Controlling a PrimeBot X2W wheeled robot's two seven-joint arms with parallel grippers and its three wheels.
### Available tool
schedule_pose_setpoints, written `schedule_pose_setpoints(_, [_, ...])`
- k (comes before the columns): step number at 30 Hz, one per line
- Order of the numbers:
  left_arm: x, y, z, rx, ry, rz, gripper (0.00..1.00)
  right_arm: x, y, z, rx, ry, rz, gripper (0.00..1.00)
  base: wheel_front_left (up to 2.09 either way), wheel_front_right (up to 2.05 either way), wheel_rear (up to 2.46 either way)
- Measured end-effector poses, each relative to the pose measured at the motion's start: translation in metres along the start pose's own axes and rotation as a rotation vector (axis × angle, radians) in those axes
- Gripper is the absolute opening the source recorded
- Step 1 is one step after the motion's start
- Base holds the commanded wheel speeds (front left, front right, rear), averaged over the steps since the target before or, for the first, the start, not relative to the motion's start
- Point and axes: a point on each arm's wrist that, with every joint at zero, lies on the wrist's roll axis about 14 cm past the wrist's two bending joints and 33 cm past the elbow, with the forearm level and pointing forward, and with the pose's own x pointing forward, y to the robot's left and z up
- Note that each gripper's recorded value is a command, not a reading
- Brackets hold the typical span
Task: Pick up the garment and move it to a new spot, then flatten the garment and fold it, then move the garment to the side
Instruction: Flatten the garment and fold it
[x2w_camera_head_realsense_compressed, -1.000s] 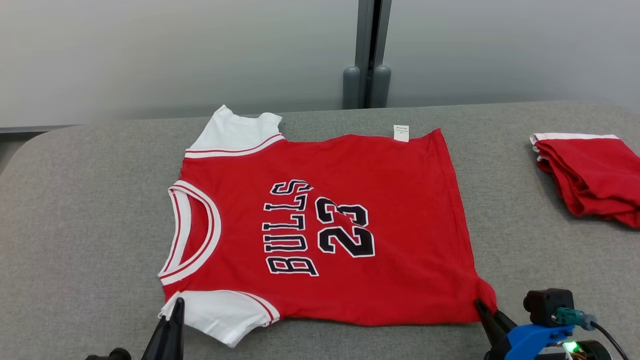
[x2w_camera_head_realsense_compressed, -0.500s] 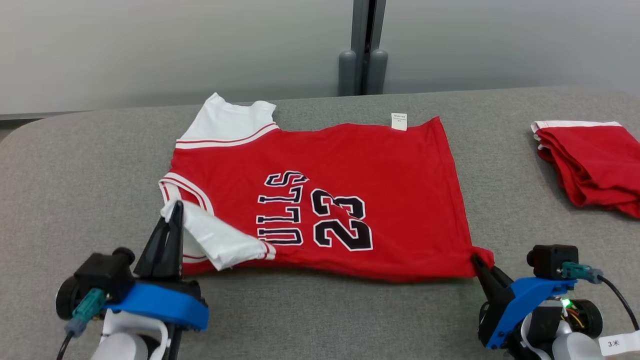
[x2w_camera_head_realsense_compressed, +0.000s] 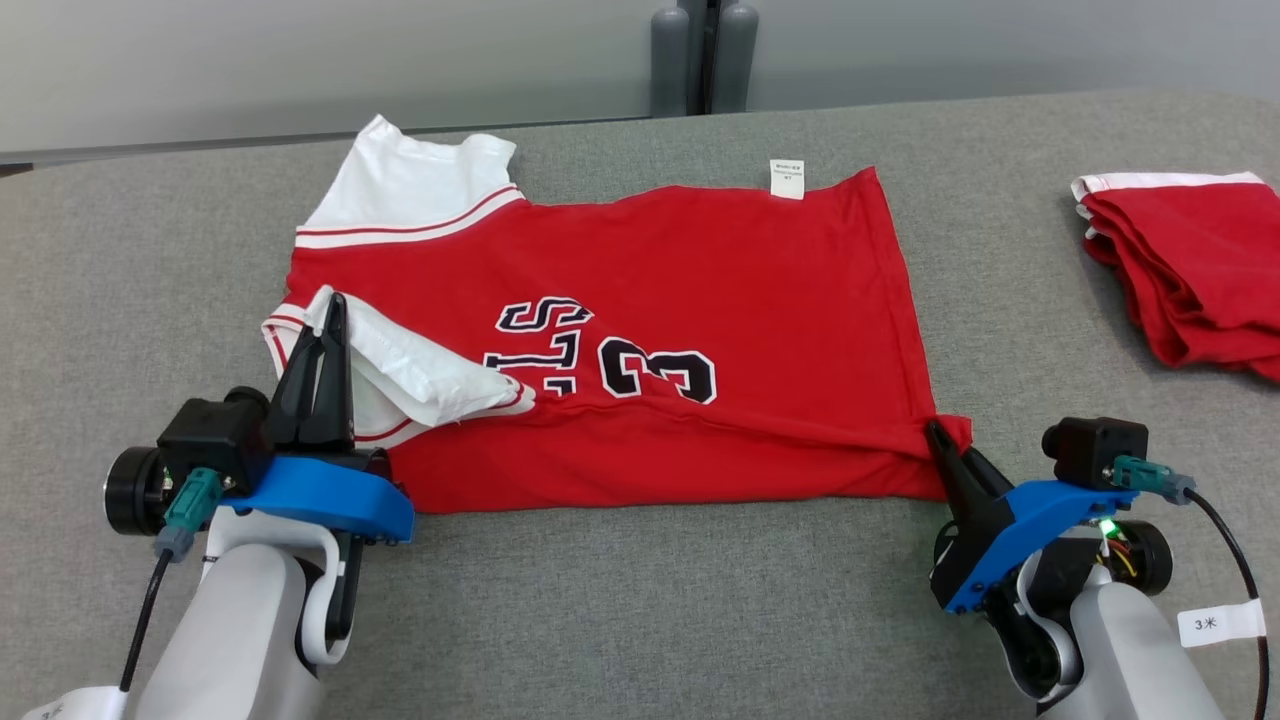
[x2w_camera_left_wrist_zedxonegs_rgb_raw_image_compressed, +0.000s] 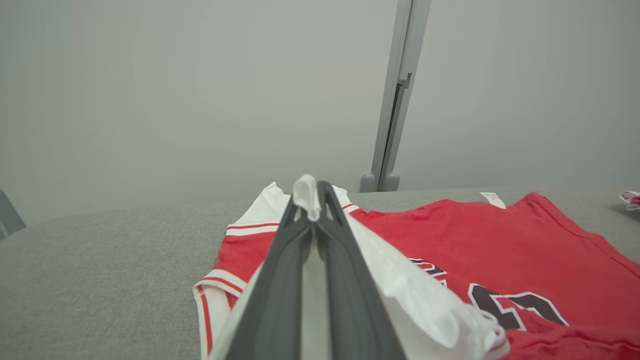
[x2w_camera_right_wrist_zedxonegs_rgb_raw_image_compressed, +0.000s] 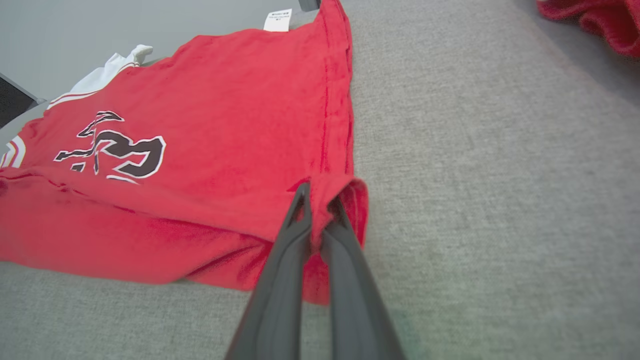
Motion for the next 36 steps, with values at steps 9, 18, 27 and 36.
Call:
schedule_pose_setpoints(9, [0.018,0.008,-0.001,-0.001,-0.013,0.043,0.56,0.016,0.011,0.016,0.001,-0.101,0.036,1.00,0.00,0.00,0.00])
schedule_pose_setpoints(18, [0.007,0.011,0.016,-0.041,-0.082,0.075,1.00,0.008,0.023,0.051,-0.038,-0.261,0.068,1.00,0.00,0.00,0.00])
schedule_pose_setpoints(27, [-0.035,0.034,-0.003,-0.083,-0.030,0.166,1.00,-0.018,0.026,0.068,-0.108,-0.331,0.067,1.00,0.00,0.00,0.00])
schedule_pose_setpoints(36, [-0.069,0.049,-0.068,-0.222,0.262,0.261,1.00,-0.026,0.029,0.056,-0.122,-0.277,0.071,1.00,0.00,0.00,0.00])
